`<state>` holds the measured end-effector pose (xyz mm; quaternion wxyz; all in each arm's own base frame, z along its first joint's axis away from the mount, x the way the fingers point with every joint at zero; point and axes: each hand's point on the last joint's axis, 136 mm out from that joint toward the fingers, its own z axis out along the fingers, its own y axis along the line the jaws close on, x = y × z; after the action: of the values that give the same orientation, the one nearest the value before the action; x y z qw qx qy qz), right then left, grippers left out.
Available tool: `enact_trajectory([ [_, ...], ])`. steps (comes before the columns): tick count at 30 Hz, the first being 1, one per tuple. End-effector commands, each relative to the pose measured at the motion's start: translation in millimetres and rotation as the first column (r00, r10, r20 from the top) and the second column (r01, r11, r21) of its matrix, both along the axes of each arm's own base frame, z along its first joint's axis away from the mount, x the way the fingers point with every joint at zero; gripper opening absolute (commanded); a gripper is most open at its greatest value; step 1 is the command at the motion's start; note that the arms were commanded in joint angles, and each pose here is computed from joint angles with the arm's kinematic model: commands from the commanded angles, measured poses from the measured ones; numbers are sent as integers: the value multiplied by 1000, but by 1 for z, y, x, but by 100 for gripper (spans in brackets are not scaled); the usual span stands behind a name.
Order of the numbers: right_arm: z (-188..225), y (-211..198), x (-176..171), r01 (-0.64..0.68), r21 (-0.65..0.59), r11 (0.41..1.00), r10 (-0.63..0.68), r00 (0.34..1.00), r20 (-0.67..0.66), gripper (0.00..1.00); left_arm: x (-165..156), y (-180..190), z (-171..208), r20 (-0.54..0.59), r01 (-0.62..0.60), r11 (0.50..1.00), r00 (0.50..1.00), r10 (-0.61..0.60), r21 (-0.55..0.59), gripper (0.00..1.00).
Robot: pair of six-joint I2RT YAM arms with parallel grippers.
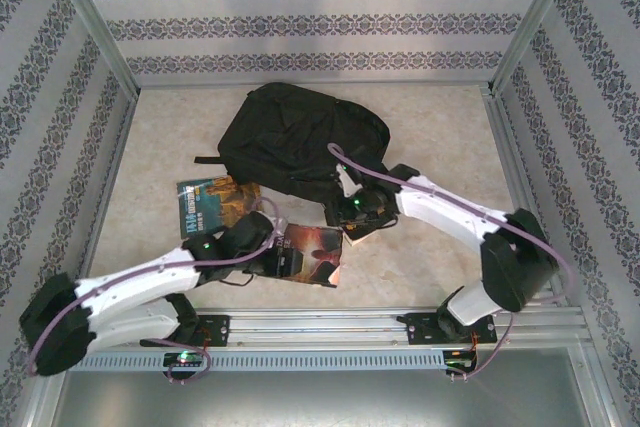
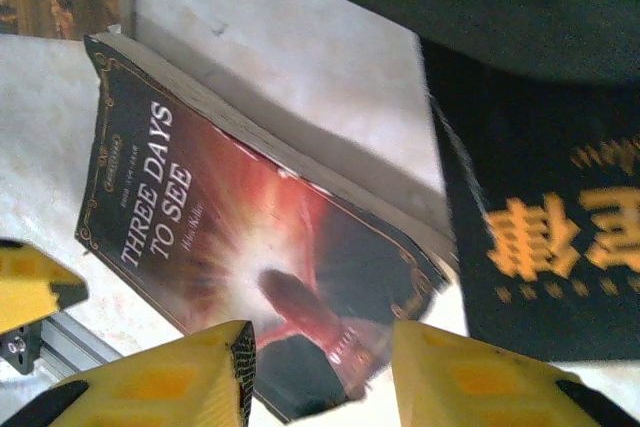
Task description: Pack the student bag
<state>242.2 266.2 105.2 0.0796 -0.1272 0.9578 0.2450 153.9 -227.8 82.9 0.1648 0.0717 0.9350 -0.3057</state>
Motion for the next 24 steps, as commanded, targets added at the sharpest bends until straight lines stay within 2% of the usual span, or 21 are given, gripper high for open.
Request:
enact_trajectory([
  [1, 2, 27, 17, -75, -2, 997, 75, 997, 35, 44, -18, 30, -27, -100, -145, 989, 984, 148, 32, 65],
  [3, -6, 37, 25, -101, -26, 995, 102, 994, 33, 46, -22, 42, -35, -112, -206, 978, 972, 209, 33, 60],
  [7, -30, 45, 35, -126, -103, 987, 127, 992, 1, 48, -21, 50, -41, -89, -234, 971, 967, 237, 49, 54],
  [13, -57, 44, 33, -168, -184, 969, 166, 986, -24, 54, -8, 42, -58, -62, -195, 973, 977, 204, 120, 53],
  [17, -68, 38, 23, -187, -213, 959, 184, 982, -33, 63, 7, 36, -64, -25, -170, 971, 984, 177, 170, 53],
  [20, -74, 31, 19, -190, -231, 954, 186, 982, -36, 68, 20, 32, -63, 3, -172, 969, 985, 174, 175, 52],
  [24, -85, 23, 9, -204, -251, 946, 195, 979, -62, 69, 37, 29, -58, 36, -186, 966, 983, 183, 178, 52],
])
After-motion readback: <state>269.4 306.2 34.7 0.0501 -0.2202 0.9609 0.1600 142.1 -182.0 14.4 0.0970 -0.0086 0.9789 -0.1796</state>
